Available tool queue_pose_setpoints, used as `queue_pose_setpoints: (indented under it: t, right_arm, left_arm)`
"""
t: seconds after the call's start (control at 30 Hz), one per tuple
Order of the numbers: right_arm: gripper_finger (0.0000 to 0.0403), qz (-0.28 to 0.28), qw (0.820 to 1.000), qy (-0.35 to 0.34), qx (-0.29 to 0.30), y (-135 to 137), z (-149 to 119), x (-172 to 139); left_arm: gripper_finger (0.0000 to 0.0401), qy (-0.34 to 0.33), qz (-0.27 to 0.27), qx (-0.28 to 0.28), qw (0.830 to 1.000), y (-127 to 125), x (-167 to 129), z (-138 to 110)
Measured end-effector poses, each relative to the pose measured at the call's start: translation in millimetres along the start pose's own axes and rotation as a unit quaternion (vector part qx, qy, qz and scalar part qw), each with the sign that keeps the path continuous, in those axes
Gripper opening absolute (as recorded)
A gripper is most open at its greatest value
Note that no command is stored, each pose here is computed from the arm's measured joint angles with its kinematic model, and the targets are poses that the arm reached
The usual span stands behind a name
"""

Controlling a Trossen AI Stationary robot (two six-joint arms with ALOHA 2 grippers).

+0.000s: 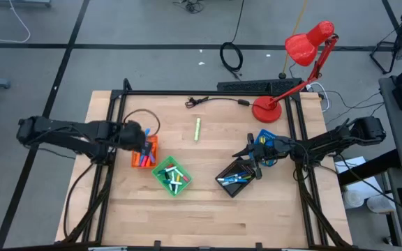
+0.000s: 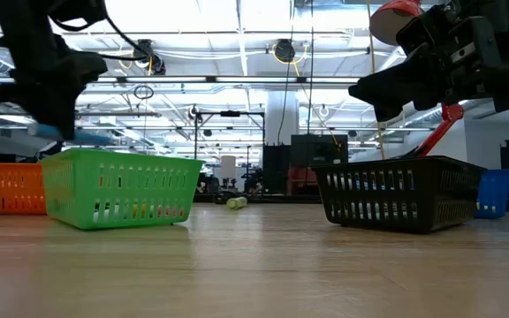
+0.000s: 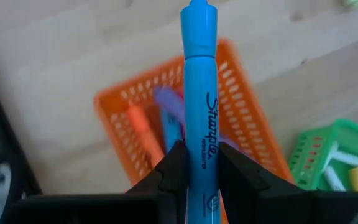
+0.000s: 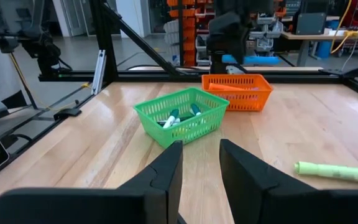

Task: Pick & Place Markers
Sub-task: Put the large blue highlighter pen into the orange basket

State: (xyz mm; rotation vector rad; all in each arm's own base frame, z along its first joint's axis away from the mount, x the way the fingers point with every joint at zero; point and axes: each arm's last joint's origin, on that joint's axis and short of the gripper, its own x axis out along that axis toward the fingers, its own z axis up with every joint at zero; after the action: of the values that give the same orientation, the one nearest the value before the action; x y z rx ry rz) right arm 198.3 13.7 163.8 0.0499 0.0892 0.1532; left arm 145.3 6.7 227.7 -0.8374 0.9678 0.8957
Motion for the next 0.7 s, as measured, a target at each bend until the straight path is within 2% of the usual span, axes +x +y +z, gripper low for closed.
queue_pose_setpoints:
  t: [0.23, 0.5, 0.7]
  right_arm:
    - [0.0093, 0.0, 1.0, 0.0, 0.0, 0.0, 0.0, 0.0]
    - [0.0093, 0.0, 1.0, 0.0, 0.0, 0.0, 0.0, 0.0]
    - [0.0093, 0.0, 1.0, 0.0, 0.0, 0.0, 0.0, 0.0]
  left_arm:
    - [0.0081, 0.003, 0.03, -0.006, 1.0, -14.1, 7.8, -20.4]
    - [0.0084, 0.016, 0.072, -0.001, 0.997, -21.9, 22.4, -24.4]
    - [0.0085, 0.014, 0.081, 0.004, 0.997, -22.6, 24.8, -24.4]
